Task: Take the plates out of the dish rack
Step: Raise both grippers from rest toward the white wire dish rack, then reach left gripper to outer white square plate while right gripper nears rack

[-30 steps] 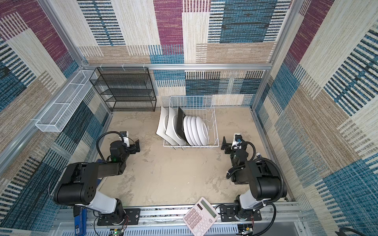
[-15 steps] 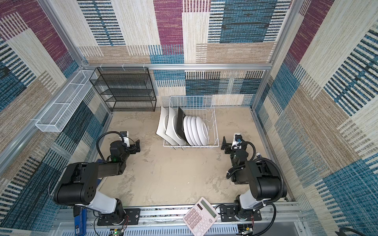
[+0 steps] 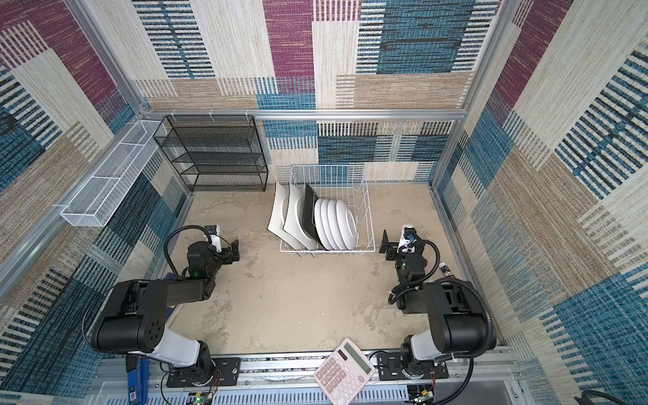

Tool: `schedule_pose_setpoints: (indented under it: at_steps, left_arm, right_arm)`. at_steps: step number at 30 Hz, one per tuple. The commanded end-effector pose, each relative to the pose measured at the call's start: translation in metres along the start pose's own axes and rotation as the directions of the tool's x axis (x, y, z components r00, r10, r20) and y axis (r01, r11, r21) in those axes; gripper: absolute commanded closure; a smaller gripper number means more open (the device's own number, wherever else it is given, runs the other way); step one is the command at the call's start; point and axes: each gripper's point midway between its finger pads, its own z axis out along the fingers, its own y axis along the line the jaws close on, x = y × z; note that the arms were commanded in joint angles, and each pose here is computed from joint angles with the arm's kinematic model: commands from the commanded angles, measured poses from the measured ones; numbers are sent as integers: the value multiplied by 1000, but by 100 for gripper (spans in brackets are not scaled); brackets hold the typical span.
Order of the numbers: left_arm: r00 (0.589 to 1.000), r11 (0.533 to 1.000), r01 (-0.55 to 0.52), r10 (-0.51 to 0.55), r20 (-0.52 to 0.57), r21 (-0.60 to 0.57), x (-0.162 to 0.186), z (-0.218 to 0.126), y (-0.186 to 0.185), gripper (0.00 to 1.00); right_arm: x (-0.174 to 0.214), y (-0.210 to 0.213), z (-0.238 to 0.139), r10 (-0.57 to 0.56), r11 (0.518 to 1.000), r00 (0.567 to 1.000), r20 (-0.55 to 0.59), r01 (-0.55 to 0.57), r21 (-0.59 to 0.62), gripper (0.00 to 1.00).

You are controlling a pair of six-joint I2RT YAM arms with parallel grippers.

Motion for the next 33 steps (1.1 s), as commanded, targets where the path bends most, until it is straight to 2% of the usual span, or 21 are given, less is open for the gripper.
schedule_pose_setpoints:
  at_steps: [1, 4, 10, 15, 19, 25, 29, 33]
  left_arm:
    - [1000, 1000, 2, -2, -7, 21, -14, -4, -3, 3]
    - [998, 998, -15, 19, -66, 63, -28, -8, -10, 2]
    - [997, 995, -50, 46, 56, 84, -92, -28, -14, 2]
    - [998, 981, -40, 28, 65, 191, -135, -56, -33, 1]
    - [998, 968, -14, 1, 55, 250, -167, -79, -45, 1]
    - [999, 952, 39, -39, -7, 304, -190, -101, -58, 1]
    - [993, 918, 111, -87, -80, 380, -194, -107, -78, 1]
    - [981, 885, 160, -95, -167, 437, -191, -105, -101, 2]
  right_arm:
    - [-4, 3, -1, -10, 1000, 1000, -18, 10, -14, 1]
    - [-17, 1, -3, -6, 1000, 1000, -4, 6, -1, 1]
    - [-40, -1, -1, 4, 1000, 1000, -16, -4, 25, 1]
    - [-60, 10, -2, 9, 1000, 1000, -23, -10, -30, 1]
    - [-70, 14, 0, 62, 997, 996, -57, -64, -34, 1]
    - [-92, 50, -9, 26, 976, 996, -83, -44, -215, 1]
    - [-109, 83, -13, 2, 918, 994, -108, -45, -394, 1]
    - [-118, 108, -11, -10, 852, 989, -151, -70, -519, 1]
